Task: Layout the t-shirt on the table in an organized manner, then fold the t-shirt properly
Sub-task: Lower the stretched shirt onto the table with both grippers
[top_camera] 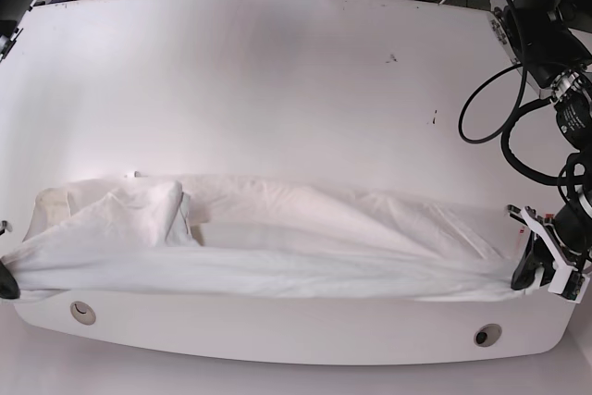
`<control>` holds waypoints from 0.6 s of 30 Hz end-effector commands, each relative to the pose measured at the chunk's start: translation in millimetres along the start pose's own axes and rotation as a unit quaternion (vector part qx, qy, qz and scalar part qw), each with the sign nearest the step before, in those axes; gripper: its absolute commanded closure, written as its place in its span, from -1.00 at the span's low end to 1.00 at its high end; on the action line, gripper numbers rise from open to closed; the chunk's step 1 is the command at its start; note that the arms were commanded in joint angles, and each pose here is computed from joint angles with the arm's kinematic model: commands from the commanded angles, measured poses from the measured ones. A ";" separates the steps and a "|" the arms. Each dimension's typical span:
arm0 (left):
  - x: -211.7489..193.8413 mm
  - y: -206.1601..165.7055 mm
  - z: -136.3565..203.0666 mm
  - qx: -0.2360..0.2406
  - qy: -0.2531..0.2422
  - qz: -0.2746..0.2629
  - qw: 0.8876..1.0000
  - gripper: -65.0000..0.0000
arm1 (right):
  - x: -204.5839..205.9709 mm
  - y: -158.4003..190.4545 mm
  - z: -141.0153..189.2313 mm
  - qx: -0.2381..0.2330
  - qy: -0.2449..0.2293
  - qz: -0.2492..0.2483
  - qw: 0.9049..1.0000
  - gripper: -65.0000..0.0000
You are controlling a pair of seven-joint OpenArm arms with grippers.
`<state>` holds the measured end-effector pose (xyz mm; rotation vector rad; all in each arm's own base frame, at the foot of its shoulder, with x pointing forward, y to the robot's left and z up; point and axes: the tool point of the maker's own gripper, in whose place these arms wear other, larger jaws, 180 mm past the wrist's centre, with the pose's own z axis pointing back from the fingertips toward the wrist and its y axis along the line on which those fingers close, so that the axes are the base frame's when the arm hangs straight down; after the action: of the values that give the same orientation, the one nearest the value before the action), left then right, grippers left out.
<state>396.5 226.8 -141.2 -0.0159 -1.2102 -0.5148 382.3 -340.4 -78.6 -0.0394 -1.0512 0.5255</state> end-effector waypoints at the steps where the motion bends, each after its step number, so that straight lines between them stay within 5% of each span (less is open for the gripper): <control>1: 6.4 1.7 5.6 0.001 -0.015 -0.006 1.000 1.00 | 9.3 -3.0 19.5 -0.023 -0.024 0.019 0.999 1.00; 18: -75.7 -39.9 17.2 -0.055 0.061 0.046 0.996 1.00 | -92.2 69.4 14.6 0.043 0.035 -0.046 0.997 1.00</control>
<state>348.2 224.0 -224.3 -0.1296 -1.0127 -0.4834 312.8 -321.4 -173.3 0.0895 -0.9300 0.4761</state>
